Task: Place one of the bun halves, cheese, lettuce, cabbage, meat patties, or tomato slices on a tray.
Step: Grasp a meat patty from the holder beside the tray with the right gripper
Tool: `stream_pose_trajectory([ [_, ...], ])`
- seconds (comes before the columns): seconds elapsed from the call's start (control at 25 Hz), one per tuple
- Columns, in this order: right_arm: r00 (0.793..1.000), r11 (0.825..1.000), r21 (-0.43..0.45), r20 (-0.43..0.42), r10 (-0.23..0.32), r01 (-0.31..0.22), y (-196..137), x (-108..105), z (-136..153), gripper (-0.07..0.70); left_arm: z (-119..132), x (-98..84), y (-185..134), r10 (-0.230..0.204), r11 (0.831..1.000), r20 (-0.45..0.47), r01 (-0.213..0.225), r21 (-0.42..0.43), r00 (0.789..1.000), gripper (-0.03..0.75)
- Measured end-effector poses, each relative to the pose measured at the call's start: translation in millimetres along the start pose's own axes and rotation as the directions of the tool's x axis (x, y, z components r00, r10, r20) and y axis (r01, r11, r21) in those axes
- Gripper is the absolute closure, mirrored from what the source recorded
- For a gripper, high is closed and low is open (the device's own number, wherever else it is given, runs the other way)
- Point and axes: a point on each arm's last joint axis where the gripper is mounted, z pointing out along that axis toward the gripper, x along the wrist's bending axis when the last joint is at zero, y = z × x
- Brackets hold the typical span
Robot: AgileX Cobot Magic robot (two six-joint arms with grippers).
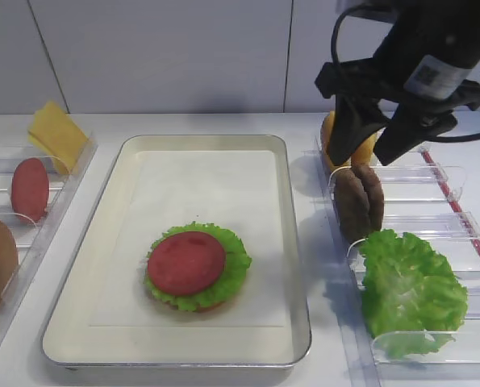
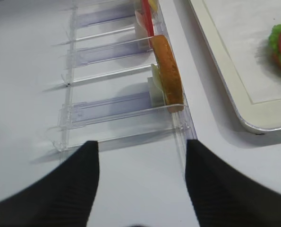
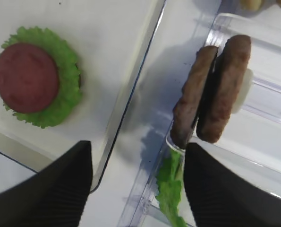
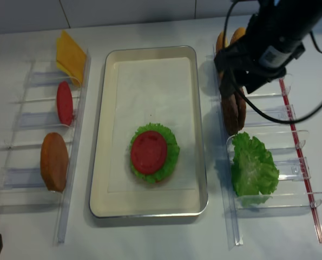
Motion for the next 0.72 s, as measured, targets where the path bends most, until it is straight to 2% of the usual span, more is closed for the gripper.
stream_pose_trajectory([
  [0.4, 0.999, 0.997, 0.066, 0.011, 0.031, -0.032, 15.4, -10.2, 27.8, 0.184, 0.0, 0.0, 0.0, 0.0, 1.0, 0.0, 0.0, 0.0, 1.0, 0.319],
  [0.72, 0.999, 0.999, 0.045, 0.032, 0.028, -0.029, 19.0, -13.2, 31.0, 0.184, 0.0, 0.0, 0.0, 0.0, 1.0, 0.0, 0.0, 0.0, 1.0, 0.319],
])
